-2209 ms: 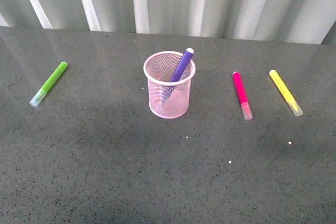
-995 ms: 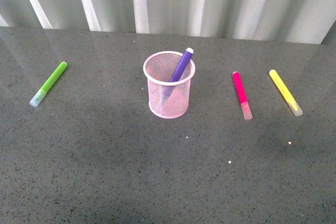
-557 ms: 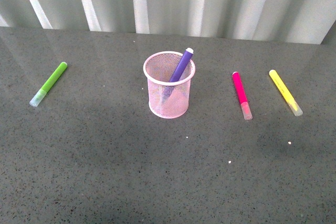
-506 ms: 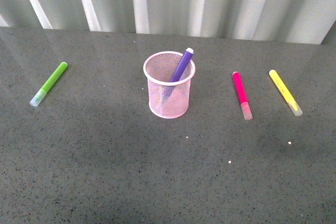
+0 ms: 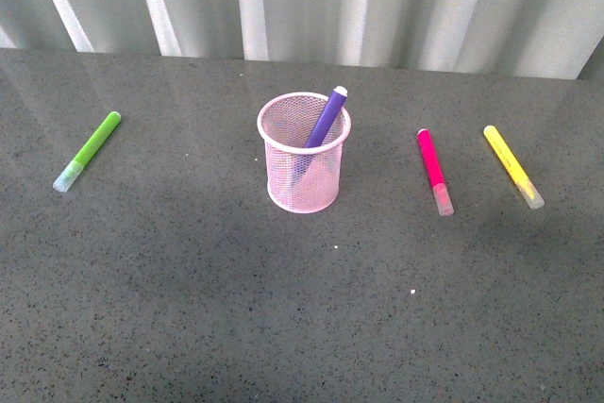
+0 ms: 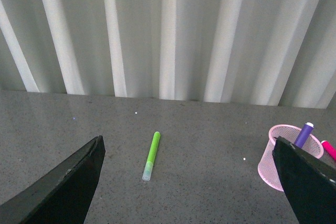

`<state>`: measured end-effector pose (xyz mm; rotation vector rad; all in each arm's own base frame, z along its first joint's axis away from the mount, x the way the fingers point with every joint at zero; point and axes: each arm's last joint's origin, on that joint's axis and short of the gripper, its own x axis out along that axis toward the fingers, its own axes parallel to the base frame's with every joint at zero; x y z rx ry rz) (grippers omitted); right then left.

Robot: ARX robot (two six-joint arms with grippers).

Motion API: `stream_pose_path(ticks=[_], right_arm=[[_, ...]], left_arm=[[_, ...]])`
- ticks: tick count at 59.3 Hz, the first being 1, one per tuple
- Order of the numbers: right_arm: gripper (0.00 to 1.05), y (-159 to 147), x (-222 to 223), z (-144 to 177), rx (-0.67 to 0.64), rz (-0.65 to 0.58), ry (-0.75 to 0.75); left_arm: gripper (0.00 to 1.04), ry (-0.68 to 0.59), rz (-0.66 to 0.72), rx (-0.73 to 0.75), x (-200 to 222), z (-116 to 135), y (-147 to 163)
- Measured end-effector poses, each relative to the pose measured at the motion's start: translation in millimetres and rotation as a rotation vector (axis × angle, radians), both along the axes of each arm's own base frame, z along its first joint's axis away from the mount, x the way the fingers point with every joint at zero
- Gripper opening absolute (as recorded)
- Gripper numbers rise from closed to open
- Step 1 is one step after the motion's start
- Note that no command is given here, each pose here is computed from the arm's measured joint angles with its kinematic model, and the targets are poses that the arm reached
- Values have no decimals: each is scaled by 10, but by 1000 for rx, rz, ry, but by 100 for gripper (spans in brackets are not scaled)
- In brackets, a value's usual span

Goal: Insert purple and pink pens into pink cup

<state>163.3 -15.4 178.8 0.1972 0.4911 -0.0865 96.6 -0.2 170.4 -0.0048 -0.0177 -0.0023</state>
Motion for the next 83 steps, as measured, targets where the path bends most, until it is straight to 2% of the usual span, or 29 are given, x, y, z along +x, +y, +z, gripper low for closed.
stream_pose_path(ticks=[10,18,34,55,83], right_arm=[[98,28,428,54,32,49,63],[98,18,794,79,23,33,86],[98,80,1340,-96,11,39,184],[98,296,1768,-437,36,92,284],[98,536,2193,-802,-5,191,406]], left_arm=[[98,0,0,0,0,0,0],[98,0,0,0,0,0,0],[98,0,0,0,0,0,0],[98,0,0,0,0,0,0],[98,0,0,0,0,0,0]])
